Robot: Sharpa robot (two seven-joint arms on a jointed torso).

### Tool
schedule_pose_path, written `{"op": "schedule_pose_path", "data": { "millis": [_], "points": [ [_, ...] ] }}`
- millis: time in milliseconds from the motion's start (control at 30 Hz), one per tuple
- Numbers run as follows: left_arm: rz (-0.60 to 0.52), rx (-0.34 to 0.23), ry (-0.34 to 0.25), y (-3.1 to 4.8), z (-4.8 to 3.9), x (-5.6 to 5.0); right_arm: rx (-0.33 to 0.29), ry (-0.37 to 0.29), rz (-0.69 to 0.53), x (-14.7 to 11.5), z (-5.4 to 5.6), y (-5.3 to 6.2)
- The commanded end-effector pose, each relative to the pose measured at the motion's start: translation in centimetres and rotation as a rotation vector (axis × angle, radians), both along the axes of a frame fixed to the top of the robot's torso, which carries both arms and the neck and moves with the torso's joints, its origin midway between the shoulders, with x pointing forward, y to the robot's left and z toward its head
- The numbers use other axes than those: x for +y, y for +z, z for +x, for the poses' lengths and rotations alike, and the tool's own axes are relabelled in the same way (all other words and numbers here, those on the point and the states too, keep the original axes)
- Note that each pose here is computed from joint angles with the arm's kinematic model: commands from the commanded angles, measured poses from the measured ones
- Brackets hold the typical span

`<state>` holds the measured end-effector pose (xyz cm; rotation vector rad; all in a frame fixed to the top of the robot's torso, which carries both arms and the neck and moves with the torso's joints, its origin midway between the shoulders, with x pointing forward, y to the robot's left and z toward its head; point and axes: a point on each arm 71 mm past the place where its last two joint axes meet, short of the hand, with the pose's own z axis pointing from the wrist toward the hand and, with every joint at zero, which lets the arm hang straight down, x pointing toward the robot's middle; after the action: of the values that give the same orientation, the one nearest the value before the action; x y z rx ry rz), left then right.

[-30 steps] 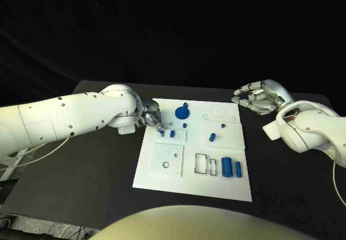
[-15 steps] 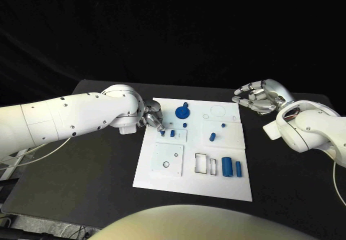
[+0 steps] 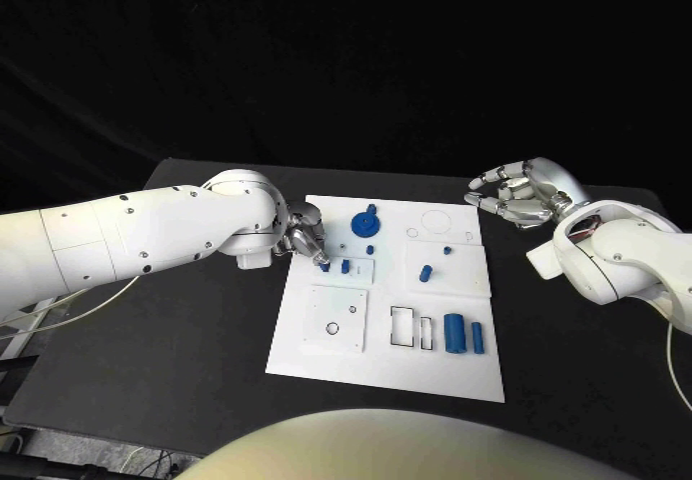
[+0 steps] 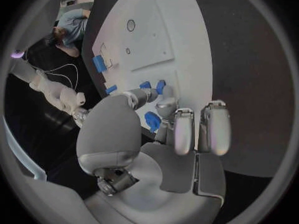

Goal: Assemble the parts on the task board

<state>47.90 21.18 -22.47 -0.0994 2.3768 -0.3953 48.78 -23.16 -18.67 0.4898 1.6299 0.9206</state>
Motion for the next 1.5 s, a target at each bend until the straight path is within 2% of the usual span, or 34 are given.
{"op": "schedule_pose_path", "data": {
  "millis": [33,733,1500],
  "points": [
    [0.006,0.016,-0.022,-0.1,-0.22,-0.15,0.0,0.019,-0.005,0.19,-0.05,-0.04],
    [0.011,0.016,-0.02,-0.28,-0.16,-0.12,-0.003,0.019,-0.006,0.16,-0.09,-0.03],
    [0.025,0.04,-0.039,-0.94,-0.18,-0.83,-0.004,0.017,-0.007,0.0,-0.18,0.01]
  ]
}}
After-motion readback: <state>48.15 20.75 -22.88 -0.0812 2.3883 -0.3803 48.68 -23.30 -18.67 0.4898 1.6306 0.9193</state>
